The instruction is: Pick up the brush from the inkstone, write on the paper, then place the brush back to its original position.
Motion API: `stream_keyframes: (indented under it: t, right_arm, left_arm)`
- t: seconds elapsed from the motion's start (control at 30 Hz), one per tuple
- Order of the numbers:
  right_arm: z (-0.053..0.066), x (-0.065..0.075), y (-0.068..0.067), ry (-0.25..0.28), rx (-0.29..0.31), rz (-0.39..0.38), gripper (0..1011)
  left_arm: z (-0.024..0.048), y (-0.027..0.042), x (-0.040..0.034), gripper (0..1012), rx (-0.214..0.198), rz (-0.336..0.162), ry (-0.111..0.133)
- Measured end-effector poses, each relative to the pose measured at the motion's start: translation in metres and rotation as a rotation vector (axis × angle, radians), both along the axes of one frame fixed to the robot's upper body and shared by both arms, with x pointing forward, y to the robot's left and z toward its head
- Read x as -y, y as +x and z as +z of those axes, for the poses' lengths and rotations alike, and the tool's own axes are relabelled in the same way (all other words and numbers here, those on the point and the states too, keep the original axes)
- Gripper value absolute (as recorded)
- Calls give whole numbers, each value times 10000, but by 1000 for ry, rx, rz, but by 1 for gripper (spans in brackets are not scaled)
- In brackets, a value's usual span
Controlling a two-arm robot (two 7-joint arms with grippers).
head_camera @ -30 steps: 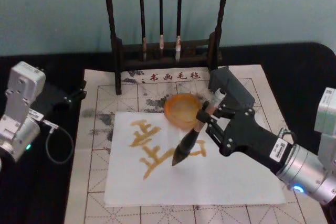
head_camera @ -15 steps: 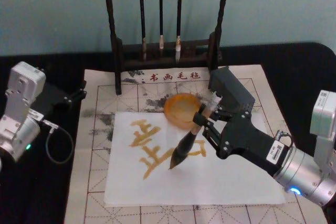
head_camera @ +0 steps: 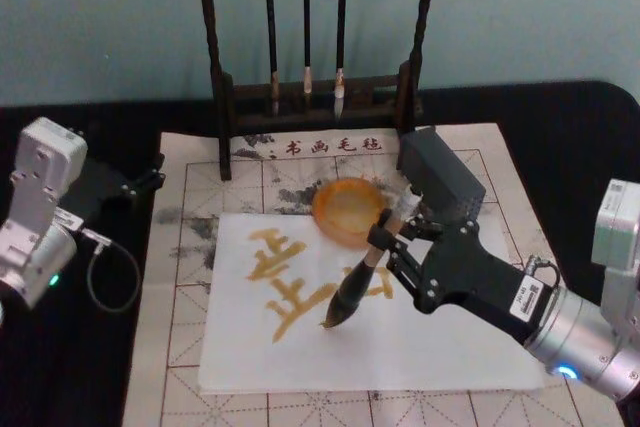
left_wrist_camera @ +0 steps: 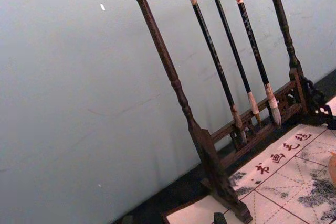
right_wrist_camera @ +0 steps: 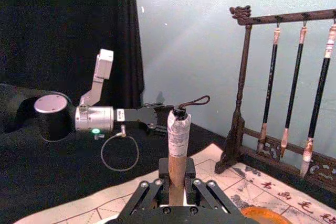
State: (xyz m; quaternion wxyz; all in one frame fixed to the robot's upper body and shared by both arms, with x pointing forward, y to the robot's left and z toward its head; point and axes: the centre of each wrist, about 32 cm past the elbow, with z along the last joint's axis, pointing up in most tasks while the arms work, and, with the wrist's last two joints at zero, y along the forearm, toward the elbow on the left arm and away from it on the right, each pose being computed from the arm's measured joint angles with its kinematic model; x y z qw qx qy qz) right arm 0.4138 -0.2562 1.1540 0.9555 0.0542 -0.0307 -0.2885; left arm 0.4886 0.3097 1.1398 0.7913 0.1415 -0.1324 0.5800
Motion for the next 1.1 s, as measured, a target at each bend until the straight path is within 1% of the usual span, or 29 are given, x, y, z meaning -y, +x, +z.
stream_keyframes:
  t: [0.73,1.1]
  right_arm:
    - [19,77,-130,-8,-17,36,183]
    - [61,100,-165,1,-3,47,183]
  left_arm:
    - [0,0,0,1001,0,0,0]
    - [0,0,0,1001,0,0,0]
